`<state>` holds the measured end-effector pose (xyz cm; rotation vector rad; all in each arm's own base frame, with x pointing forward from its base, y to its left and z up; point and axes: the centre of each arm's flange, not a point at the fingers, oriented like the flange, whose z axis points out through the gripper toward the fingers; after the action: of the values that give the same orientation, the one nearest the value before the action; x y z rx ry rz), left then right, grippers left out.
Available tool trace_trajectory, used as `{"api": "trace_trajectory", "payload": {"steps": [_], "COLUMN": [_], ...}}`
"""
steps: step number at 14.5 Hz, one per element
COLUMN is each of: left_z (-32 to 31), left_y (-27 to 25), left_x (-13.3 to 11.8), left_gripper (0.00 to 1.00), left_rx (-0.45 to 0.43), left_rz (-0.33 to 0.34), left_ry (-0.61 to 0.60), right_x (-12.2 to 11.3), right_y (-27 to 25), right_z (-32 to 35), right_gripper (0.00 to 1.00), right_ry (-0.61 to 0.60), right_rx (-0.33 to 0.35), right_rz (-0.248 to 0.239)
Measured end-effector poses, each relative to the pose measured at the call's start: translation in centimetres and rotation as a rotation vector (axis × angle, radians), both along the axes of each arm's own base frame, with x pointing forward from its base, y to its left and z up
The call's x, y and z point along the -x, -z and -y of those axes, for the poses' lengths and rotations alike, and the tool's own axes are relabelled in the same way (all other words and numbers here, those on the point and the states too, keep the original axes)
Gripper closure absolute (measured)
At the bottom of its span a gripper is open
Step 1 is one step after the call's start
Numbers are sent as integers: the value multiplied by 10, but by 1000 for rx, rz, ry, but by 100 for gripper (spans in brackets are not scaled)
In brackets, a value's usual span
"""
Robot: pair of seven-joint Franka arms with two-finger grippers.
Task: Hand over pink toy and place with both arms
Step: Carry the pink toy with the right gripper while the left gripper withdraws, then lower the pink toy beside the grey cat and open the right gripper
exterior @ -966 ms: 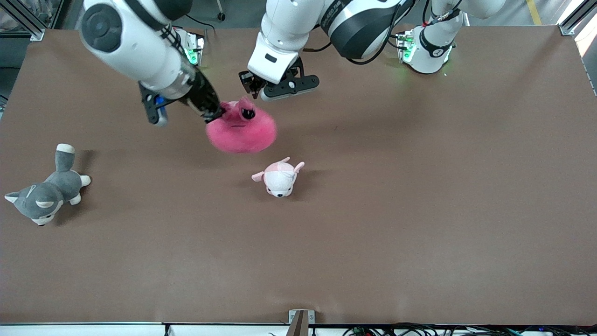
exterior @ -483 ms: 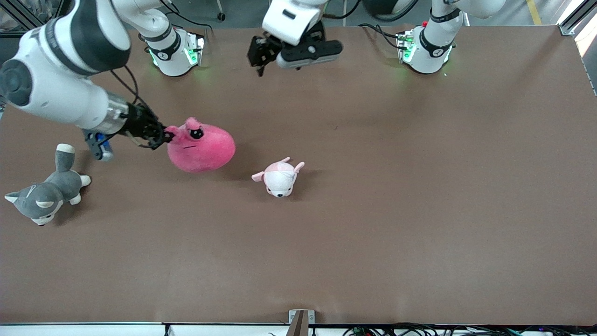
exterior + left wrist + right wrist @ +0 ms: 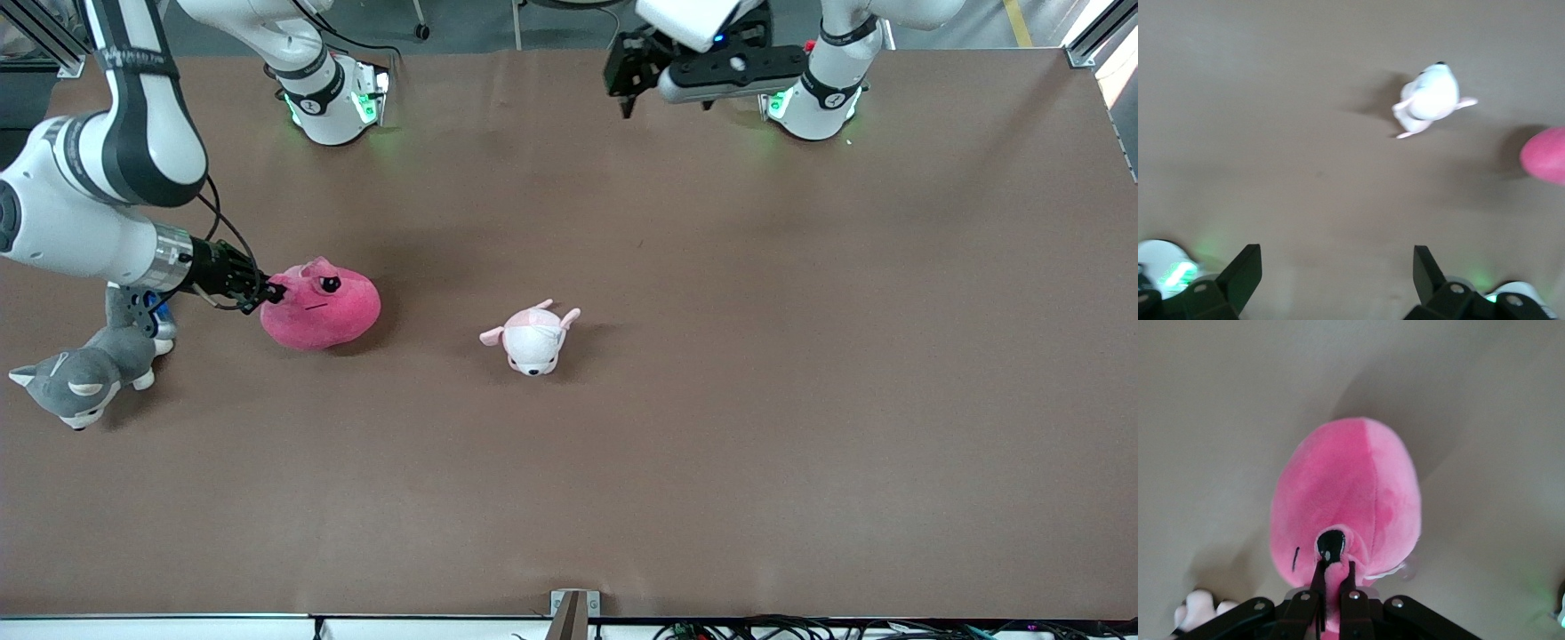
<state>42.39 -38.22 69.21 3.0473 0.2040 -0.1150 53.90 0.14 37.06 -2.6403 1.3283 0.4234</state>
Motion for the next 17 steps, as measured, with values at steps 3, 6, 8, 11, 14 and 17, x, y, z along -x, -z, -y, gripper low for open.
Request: {"api": "trace_trajectory", "payload": {"steps": [3, 6, 8, 11, 14, 17], "left_z": [-36, -89, -128, -176, -223, -277], "left_y": [7, 8, 6, 11, 16, 23], "left_x": [8, 3, -7, -25, -45, -64], "left_gripper": [0, 0, 0, 0, 0, 0], "left_rx": [-64, -78, -76, -74, -67, -60], "left_rz": [6, 7, 11, 3, -1, -11], "left_ry": [101, 179, 219, 248, 252, 206], "right_x": [-6, -12, -17, -30, -49, -68], "right_y": [31, 47, 50, 38, 2, -44], "right_z": [13, 18, 20, 34, 56, 76], "right_gripper": [89, 81, 62, 31, 4, 0], "right_ry": [14, 17, -56, -184, -320, -481], "right_rx": [-15, -21, -38, -60, -76, 13], "right_rz": [-8, -3, 23, 101, 184, 203]}}
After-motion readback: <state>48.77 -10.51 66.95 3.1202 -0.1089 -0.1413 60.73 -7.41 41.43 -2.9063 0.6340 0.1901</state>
